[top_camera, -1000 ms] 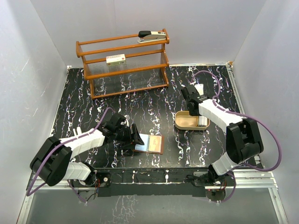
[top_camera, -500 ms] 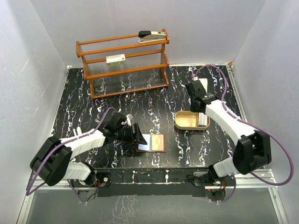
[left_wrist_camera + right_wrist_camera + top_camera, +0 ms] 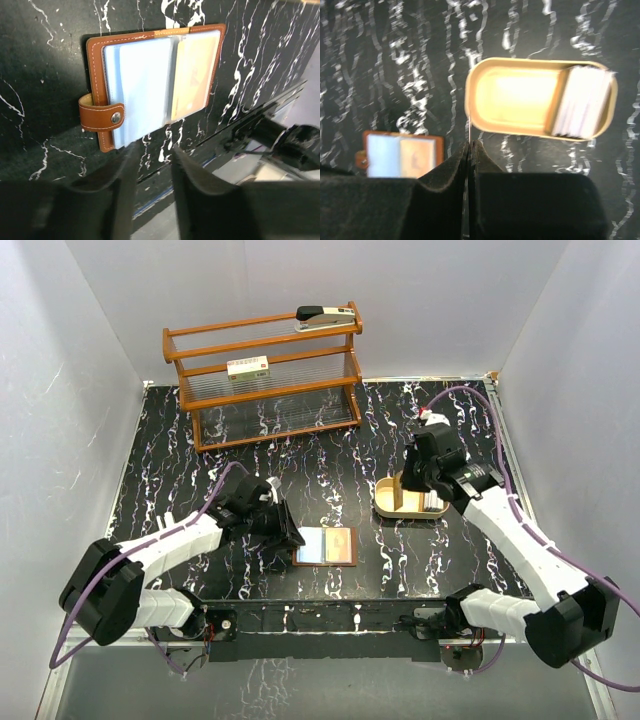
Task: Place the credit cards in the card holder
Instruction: Pick up the credit card from the storage box, then insert the credit card into the card holder.
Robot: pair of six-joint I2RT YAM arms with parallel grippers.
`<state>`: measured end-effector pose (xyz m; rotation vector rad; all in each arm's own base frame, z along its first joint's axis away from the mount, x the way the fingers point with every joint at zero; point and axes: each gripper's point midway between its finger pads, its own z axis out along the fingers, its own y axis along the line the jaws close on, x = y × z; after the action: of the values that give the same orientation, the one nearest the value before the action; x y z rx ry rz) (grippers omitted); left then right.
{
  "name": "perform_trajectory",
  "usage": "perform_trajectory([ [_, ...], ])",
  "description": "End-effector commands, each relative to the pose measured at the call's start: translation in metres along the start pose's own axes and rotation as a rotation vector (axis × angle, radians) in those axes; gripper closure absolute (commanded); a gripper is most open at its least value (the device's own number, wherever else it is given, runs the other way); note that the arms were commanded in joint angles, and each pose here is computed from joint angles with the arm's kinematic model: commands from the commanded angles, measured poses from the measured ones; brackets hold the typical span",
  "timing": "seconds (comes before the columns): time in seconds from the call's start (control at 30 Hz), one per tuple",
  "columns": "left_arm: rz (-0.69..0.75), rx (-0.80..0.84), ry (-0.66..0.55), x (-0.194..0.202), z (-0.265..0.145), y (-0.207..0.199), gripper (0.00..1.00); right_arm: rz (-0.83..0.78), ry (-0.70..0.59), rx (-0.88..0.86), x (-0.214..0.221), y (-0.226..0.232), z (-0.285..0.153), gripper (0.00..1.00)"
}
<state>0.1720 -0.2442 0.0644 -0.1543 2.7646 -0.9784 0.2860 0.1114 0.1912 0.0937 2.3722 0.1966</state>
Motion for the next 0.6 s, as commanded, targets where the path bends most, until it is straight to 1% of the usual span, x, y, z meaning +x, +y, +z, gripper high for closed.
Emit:
perform_trajectory([
  [0.0, 0.027, 0.029, 0.005, 0.0, -0.002, -0.008, 0.8, 0.084, -0.02, -0.252, 0.003, 0.052, -0.011, 1.0],
  [0.03, 0.025, 0.025, 0.01, 0.0, 0.0, -0.007, 0.85, 0.097, -0.005, -0.299, 0.009, 0.062, -0.013, 1.0],
  [0.1, 0.029, 0.006, 0.009, 0.0, 0.002, -0.003, 0.92, 0.12, 0.024, -0.365, 0.025, 0.08, -0.011, 1.0],
  [0.23, 0.051, -0.014, 0.0, -0.003, 0.005, 0.003, 0.98, 0.147, 0.056, -0.464, 0.051, 0.113, -0.009, 1.0],
  [0.3, 0.058, -0.053, 0.003, -0.002, 0.008, 0.012, 0.99, 0.154, 0.079, -0.513, 0.064, 0.13, -0.006, 1.0],
  [0.4, 0.067, -0.1, 0.007, -0.002, 0.011, 0.023, 0.99, 0.146, 0.108, -0.533, 0.079, 0.144, 0.002, 1.0],
  [0.5, 0.072, -0.114, 0.009, 0.0, 0.014, 0.029, 0.96, 0.145, 0.106, -0.562, 0.085, 0.152, 0.012, 1.0],
  [0.57, 0.079, -0.101, 0.023, 0.003, 0.017, 0.03, 0.95, 0.133, 0.135, -0.575, 0.096, 0.156, 0.023, 1.0],
])
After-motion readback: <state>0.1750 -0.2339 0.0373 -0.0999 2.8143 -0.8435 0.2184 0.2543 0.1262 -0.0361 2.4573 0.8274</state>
